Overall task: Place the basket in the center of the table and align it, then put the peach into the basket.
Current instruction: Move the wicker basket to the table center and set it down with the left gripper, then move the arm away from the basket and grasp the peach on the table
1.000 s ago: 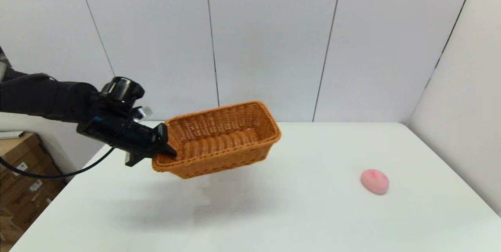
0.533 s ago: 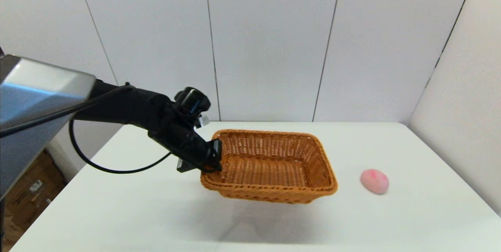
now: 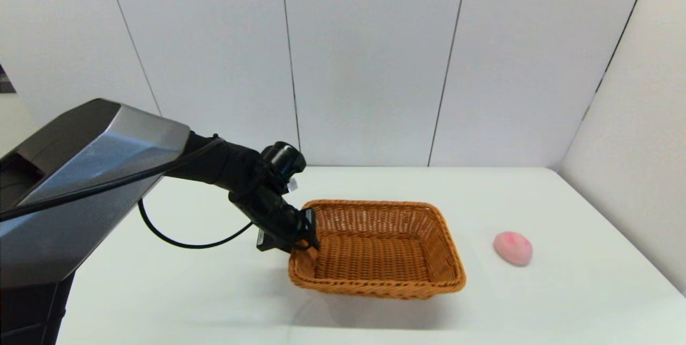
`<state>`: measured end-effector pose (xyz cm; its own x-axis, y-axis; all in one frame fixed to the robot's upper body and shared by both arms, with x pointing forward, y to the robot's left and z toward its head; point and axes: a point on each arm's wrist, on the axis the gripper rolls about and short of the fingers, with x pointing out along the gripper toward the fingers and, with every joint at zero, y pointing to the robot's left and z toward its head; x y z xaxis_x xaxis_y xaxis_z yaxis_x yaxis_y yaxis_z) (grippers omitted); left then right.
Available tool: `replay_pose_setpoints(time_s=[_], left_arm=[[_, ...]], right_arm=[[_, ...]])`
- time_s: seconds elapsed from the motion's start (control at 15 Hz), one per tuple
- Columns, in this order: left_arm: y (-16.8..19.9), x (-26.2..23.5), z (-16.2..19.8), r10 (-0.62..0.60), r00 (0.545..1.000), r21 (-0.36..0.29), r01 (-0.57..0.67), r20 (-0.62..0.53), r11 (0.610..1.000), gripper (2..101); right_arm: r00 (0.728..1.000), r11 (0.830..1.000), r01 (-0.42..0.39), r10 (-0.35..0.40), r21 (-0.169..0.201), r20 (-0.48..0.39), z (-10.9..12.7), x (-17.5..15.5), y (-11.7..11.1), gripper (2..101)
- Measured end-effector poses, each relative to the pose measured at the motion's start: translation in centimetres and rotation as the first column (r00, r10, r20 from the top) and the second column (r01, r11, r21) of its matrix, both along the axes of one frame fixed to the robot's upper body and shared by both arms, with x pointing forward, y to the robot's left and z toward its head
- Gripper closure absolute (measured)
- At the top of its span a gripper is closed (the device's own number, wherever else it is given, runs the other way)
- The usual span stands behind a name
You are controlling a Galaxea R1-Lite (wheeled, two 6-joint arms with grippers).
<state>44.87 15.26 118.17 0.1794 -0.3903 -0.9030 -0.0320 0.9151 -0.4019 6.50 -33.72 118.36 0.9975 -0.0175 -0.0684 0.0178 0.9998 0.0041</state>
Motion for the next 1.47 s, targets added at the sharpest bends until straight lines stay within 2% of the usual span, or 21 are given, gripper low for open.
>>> replay_pose_setpoints(time_s=[0.2, 0.47, 0.67, 0.8, 0.93, 1.13, 1.27, 1.47], left_arm=[[2.0, 0.2, 2.1, 0.016, 0.999, -0.003, -0.016, 0.045, 1.000, 39.5], [8.5, -2.1, 9.2, 0.044, 0.987, 0.020, -0.048, 0.155, 0.999, 25.6], [13.6, -8.2, 14.1, 0.066, 0.965, 0.076, -0.088, 0.253, 0.993, 19.4], [15.4, -13.6, 15.9, 0.089, 0.937, 0.125, -0.138, 0.337, 0.983, 16.4], [16.6, -19.4, 16.9, 0.112, 0.890, 0.157, -0.199, 0.441, 0.967, 14.0], [17.5, -27.6, 16.7, 0.126, 0.793, 0.152, -0.265, 0.596, 0.952, 11.4], [17.8, -32.4, 15.2, 0.121, 0.718, 0.136, -0.289, 0.686, 0.947, 10.0], [18.1, -37.3, 10.8, 0.098, 0.614, 0.131, -0.317, 0.783, 0.939, 8.5]], right_arm=[[1.000, 1.000, 0.000, 0.000, 0.000, 0.001, 0.0, 0.0, 0.0, 5.2], [1.000, 1.000, 0.000, 0.000, 0.001, 0.002, 0.0, 0.0, 0.0, 5.2], [1.000, 1.000, 0.001, -0.001, 0.002, 0.003, 0.0, 0.0, 0.0, 5.2], [1.000, 1.000, 0.001, -0.001, 0.003, 0.004, 0.0, 0.0, 0.0, 5.2], [1.000, 1.000, 0.000, 0.000, 0.005, 0.007, 0.1, 0.0, 0.0, 5.2], [1.000, 1.000, 0.000, 0.000, 0.005, 0.006, 0.0, 0.0, 0.0, 5.2], [1.000, 1.000, 0.000, 0.000, 0.005, 0.006, 0.0, 0.0, 0.0, 5.2], [1.000, 1.000, 0.000, 0.000, 0.005, 0.006, 0.0, 0.0, 0.0, 5.2]])
